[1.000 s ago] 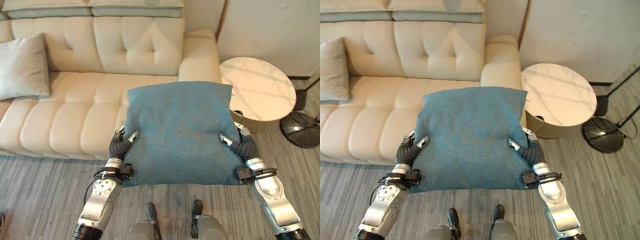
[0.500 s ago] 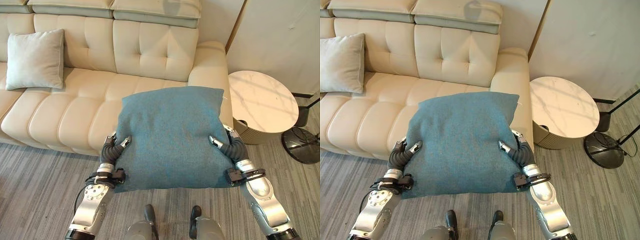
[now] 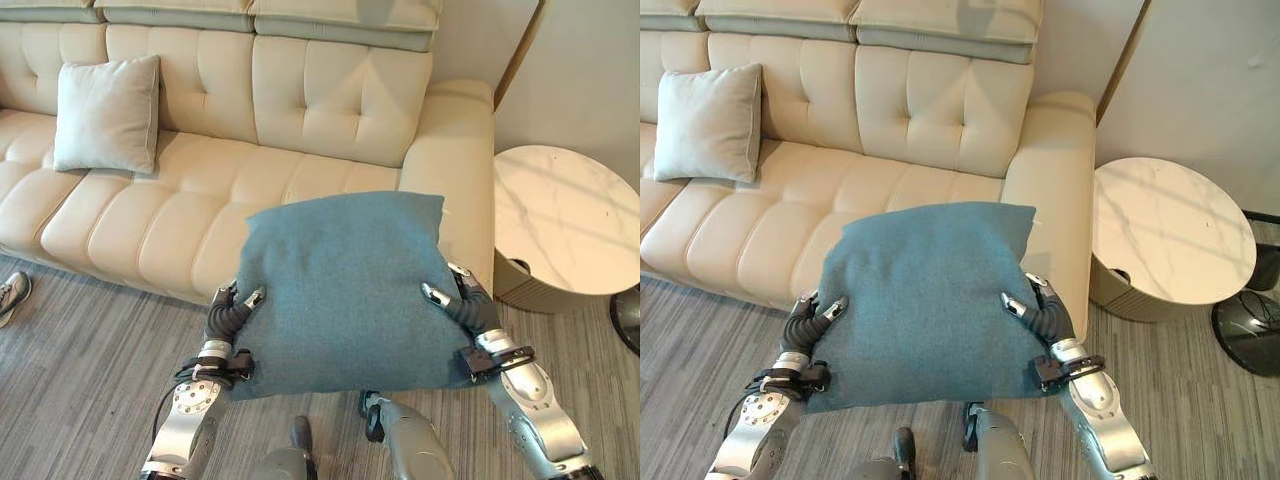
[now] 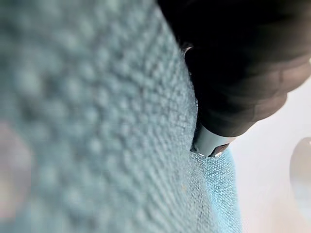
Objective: Pick up all the scattered cushions and arrange them neatly on the sofa.
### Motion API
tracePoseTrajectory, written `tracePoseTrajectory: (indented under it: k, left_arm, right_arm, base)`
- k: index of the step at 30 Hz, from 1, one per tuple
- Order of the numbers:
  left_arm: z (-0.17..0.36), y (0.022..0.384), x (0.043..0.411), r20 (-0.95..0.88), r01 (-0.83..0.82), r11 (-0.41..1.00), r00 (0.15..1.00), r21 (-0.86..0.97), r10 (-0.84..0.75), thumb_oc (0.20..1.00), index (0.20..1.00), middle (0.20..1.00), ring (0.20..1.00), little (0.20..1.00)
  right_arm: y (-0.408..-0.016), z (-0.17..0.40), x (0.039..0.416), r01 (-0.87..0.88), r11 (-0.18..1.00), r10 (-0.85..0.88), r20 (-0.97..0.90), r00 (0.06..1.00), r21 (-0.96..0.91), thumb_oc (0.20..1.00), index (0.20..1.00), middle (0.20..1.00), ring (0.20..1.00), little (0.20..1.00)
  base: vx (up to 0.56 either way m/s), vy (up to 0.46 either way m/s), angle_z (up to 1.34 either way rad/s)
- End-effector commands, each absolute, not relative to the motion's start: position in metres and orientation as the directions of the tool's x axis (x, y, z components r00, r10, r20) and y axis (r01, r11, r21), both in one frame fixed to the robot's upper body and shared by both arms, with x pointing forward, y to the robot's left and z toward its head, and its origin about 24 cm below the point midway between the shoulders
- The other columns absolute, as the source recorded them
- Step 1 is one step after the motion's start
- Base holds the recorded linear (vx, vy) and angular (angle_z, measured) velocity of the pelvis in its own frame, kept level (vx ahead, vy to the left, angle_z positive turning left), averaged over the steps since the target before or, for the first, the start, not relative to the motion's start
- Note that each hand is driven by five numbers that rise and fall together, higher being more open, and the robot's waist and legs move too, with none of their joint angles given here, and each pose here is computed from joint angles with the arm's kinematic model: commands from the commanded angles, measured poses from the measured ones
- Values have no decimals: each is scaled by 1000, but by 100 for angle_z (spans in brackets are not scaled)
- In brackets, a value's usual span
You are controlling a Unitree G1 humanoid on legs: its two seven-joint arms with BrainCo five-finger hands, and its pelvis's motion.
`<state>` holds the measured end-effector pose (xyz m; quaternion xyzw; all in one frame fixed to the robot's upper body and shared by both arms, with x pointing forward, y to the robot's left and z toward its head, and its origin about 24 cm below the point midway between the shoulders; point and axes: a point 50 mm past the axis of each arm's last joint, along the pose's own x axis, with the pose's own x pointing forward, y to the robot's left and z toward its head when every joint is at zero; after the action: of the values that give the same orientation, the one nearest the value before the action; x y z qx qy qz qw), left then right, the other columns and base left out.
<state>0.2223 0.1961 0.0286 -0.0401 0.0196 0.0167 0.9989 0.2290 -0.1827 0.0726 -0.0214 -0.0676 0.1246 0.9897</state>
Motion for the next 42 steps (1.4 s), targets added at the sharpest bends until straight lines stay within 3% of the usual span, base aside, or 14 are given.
tracePoseTrajectory:
  k: [1,19,30,37,42]
  left_arm:
    - [76,168,233,234,154,984,964,-94,-128,200,200,200,200,200]
    - [70,175,233,202,97,993,976,-72,-81,200,200,200,200,200]
    - [67,200,233,172,17,1000,985,3,-18,200,200,200,200,200]
    - [107,214,260,362,-92,995,929,41,71,200,200,200,200,200]
    - [170,209,298,589,-186,981,799,51,121,200,200,200,200,200]
  right_arm:
    - [-154,126,228,-380,925,354,433,829,-29,200,200,200,200,200]
    - [-168,108,231,-283,951,308,334,891,-123,200,200,200,200,200]
    - [-137,124,251,-335,929,369,399,839,-155,200,200,200,200,200]
    - [-94,185,273,-353,927,347,637,688,-124,200,200,200,200,200]
    - [-62,252,284,-231,959,261,822,507,-162,200,200,200,200,200]
  base:
    - [284,-87,18]
    - [250,103,-52]
    - [122,186,-37]
    - [-117,68,-20]
    - [-96,47,3]
